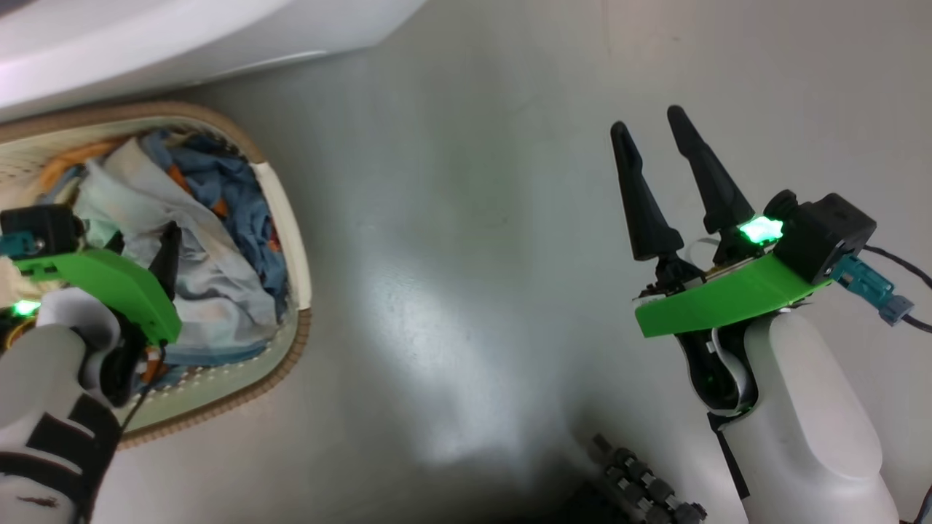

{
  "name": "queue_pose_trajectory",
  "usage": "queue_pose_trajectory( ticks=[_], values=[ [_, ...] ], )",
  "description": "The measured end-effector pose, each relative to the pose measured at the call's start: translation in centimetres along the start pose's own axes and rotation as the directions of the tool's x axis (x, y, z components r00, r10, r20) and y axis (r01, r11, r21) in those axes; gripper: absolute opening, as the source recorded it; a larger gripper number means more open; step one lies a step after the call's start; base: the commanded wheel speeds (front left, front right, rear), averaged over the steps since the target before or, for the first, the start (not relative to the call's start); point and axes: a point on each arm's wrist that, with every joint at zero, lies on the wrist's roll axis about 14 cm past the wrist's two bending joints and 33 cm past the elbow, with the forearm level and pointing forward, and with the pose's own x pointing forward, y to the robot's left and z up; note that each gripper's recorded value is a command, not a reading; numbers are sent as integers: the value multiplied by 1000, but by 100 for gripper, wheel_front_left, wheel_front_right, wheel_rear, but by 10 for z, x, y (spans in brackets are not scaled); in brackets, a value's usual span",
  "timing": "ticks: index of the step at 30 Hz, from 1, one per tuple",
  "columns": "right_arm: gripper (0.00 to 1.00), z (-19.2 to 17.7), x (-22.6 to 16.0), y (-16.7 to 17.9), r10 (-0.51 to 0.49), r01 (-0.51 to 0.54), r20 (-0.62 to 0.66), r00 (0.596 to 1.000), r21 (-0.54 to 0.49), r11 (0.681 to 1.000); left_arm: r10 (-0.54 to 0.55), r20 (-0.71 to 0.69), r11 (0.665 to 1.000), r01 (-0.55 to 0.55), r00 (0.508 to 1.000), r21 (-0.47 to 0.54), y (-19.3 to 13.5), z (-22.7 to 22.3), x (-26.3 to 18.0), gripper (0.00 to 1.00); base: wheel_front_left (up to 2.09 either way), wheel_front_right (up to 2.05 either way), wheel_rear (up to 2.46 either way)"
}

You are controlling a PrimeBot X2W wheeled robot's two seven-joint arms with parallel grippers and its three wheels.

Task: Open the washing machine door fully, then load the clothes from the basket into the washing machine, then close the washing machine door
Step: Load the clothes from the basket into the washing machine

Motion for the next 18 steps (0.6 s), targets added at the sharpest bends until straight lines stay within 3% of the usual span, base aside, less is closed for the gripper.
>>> queue_pose_trajectory(
  ticks=[9, 11, 12, 18],
  values=[
    [100, -2, -2, -14, -34, 34, -8, 999, -5, 999, -16, -154, 1000, 16, 988, 1, 4, -21, 24, 100, 0, 0, 0],
    [100, -3, -3, -17, -41, 41, -11, 999, -10, 999, -22, -169, 1000, 25, 985, 16, 3, -24, 27, 37, 0, 0, 0],
    [100, -3, -4, -18, -43, 43, -11, 999, -12, 999, -24, -168, 999, 28, 986, 19, 2, -24, 27, 0, 0, 0, 0],
    [100, 3, -4, -16, -39, 39, 2, 999, -9, 999, -28, -122, 999, 30, 992, 16, 1, -15, 24, 0, 0, 0, 0]
  ],
)
